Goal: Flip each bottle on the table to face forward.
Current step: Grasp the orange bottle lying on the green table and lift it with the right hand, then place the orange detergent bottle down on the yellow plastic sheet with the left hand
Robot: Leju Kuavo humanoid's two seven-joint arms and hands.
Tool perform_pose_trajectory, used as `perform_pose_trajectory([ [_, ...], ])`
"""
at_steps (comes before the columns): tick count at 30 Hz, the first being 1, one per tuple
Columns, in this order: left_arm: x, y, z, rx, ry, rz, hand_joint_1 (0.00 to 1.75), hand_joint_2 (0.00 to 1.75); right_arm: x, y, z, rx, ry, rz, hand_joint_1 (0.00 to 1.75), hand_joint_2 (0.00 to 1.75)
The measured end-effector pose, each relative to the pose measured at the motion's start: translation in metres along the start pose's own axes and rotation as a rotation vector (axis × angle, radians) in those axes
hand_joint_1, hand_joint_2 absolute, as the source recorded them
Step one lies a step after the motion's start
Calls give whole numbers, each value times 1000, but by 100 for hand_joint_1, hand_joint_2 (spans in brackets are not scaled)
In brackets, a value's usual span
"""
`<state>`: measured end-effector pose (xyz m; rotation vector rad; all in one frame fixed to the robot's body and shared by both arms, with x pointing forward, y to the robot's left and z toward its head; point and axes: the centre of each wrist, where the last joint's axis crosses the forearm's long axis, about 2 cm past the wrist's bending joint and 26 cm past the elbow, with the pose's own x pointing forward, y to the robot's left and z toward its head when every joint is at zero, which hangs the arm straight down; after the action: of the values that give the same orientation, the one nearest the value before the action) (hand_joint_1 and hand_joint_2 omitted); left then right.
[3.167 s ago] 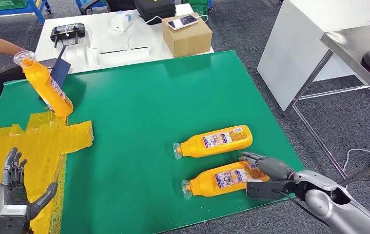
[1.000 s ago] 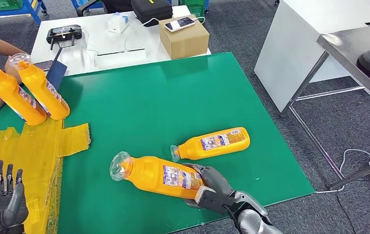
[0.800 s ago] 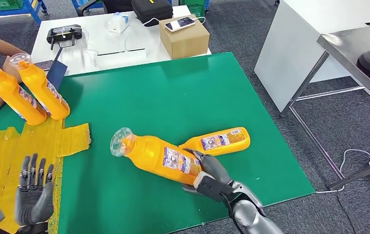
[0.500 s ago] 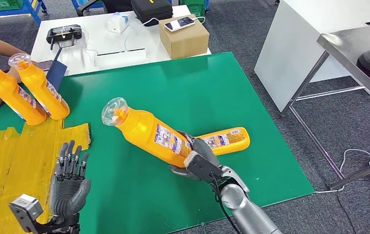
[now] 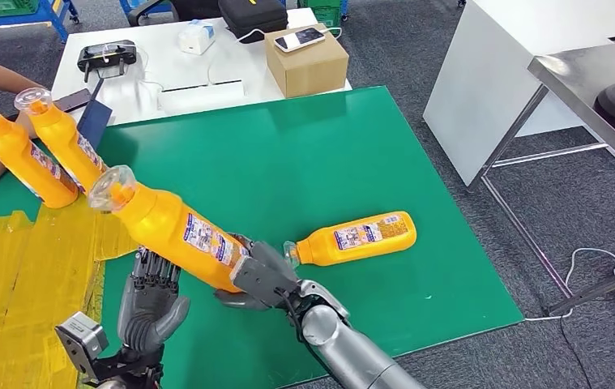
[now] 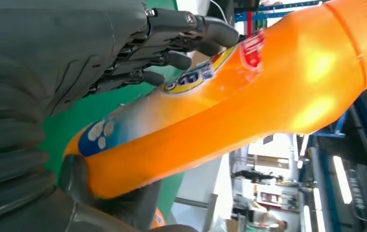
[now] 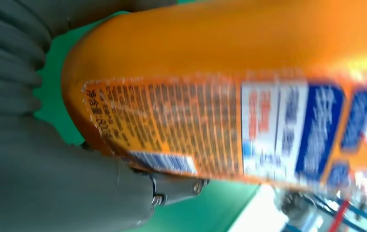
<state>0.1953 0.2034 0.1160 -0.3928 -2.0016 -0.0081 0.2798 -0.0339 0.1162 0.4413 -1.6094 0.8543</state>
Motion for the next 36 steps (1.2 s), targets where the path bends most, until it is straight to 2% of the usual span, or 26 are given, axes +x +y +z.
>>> perform_pose_trajectory([
  [8, -7, 9, 5, 21, 35, -51, 0, 175, -5, 51, -1, 169, 39, 10, 175, 175],
  [14, -13, 20, 12, 39, 100, -158, 0, 175, -10, 69, 4, 265, 57, 46, 175, 175],
  [16, -16, 22, 14, 31, 134, -219, 75, 175, -12, 72, 5, 283, 68, 52, 175, 175],
  [18, -20, 24, 15, 25, 158, -260, 162, 175, -15, 74, 6, 292, 82, 55, 175, 175],
  [20, -23, 26, 16, 23, 170, -276, 175, 175, -17, 74, 7, 298, 94, 58, 175, 175],
  [36, -25, 31, 18, 17, 134, -287, 175, 175, -23, 71, 8, 254, 85, 135, 174, 175],
])
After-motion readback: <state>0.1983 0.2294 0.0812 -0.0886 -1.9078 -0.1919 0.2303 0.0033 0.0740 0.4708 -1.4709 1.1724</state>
